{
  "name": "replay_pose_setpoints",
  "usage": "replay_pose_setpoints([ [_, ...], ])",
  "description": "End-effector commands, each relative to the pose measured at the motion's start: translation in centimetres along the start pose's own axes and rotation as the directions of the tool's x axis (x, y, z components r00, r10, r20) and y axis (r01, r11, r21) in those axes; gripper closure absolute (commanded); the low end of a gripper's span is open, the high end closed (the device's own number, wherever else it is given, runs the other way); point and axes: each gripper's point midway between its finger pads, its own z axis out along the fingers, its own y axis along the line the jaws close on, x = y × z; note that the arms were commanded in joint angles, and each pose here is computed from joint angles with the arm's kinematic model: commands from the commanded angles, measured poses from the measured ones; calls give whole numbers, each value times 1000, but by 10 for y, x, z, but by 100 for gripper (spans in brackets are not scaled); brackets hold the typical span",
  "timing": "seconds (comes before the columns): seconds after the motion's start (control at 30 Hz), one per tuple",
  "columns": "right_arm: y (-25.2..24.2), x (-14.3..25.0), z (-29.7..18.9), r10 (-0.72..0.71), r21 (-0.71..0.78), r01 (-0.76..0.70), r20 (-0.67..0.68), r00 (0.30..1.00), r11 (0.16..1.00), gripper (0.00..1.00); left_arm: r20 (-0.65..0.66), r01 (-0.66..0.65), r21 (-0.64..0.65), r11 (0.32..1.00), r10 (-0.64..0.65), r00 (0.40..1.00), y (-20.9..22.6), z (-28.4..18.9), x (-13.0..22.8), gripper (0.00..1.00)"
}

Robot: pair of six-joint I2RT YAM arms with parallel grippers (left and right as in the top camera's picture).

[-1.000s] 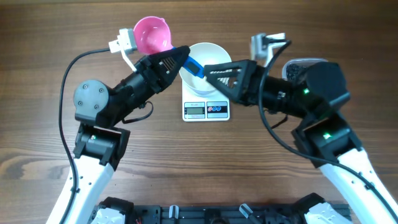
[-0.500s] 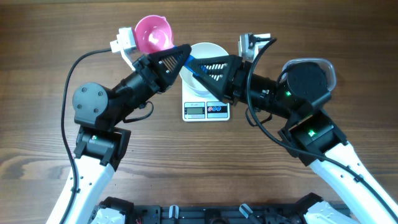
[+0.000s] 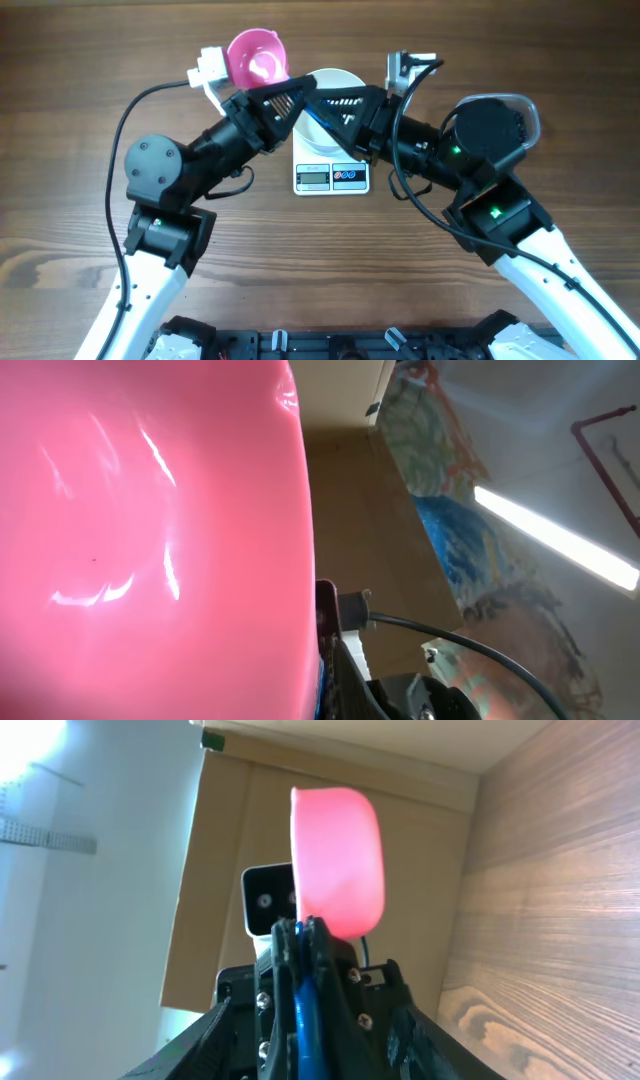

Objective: Scoop item into bowl and weigh 150g on scale
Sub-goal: 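Grasp the scoop's blue handle with the right gripper above the bowl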

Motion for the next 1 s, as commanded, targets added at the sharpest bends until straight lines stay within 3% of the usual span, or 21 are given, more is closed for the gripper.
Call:
replay_pose_setpoints([
  [0.0, 6, -4, 2, -7, -12, 8, 19, 1000, 1000, 50, 45, -4, 4, 1000, 4, 999, -3, 2, -9, 96],
  [0.53, 5, -8, 2, -8, -7, 9, 45, 999, 1000, 71, 95, -15, -10, 1000, 16, 995, 0, -1, -21, 96],
  [0.97, 5, -10, 2, -9, -5, 9, 52, 999, 1000, 70, 79, -7, -8, 1000, 7, 997, 0, 1, -16, 96],
])
